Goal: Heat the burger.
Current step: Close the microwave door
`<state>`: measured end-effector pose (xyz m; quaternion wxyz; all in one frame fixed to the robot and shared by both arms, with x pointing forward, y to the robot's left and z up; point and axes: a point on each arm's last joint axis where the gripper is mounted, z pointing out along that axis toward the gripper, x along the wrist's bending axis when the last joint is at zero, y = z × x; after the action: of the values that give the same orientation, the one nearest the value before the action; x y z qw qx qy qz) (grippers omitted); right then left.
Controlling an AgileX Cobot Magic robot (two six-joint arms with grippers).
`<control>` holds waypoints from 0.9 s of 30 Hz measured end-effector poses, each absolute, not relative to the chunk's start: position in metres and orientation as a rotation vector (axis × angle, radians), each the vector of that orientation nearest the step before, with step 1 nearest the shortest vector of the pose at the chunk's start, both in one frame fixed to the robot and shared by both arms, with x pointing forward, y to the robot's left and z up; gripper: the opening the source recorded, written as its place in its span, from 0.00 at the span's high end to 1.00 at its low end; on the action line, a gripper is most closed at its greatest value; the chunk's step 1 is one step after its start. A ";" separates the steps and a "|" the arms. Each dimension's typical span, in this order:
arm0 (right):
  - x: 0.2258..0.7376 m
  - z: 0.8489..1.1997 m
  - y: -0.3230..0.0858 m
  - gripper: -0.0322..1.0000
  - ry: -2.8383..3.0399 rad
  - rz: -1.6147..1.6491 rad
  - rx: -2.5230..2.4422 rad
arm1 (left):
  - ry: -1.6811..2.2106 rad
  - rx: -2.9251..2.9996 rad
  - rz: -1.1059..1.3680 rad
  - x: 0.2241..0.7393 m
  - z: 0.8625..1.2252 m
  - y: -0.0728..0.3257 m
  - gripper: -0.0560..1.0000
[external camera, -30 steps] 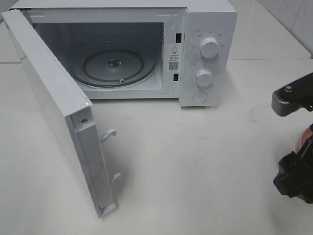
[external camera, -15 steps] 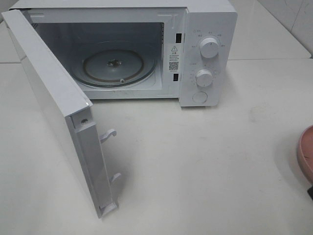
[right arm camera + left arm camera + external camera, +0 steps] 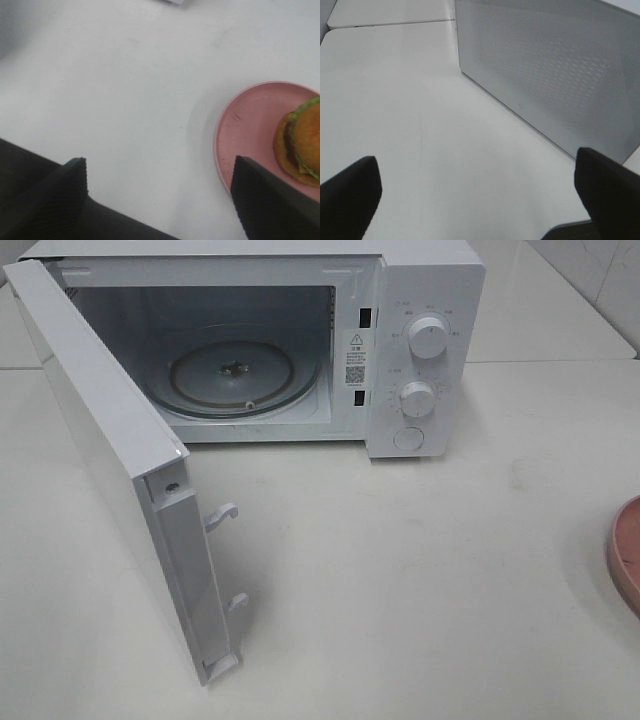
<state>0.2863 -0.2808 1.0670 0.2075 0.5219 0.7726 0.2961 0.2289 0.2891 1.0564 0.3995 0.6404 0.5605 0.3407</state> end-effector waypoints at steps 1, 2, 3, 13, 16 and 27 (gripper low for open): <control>0.284 1.066 -0.283 0.23 2.121 0.832 1.464 | 1.418 1.621 0.862 0.229 1.056 0.289 0.03; 0.278 1.063 -0.287 0.23 2.071 0.834 1.481 | 1.418 1.621 0.862 0.229 1.056 0.289 0.03; 0.278 1.063 -0.287 0.23 2.071 0.834 1.481 | 1.418 1.621 0.862 0.229 1.056 0.289 0.03; 0.252 1.049 -0.299 0.23 1.846 0.887 1.515 | 1.418 1.621 0.862 0.229 1.056 0.289 0.03; 0.245 1.049 -0.301 0.23 1.781 0.917 1.505 | 1.418 1.621 0.862 0.229 1.056 0.289 0.03; 0.232 1.049 -0.304 0.23 1.659 0.946 1.500 | 1.418 1.621 0.862 0.229 1.056 0.289 0.03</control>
<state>0.2316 -0.3036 1.0491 0.3490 0.5789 0.6401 0.3652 0.2289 0.2891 1.0564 0.3995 0.6404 0.5605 0.3407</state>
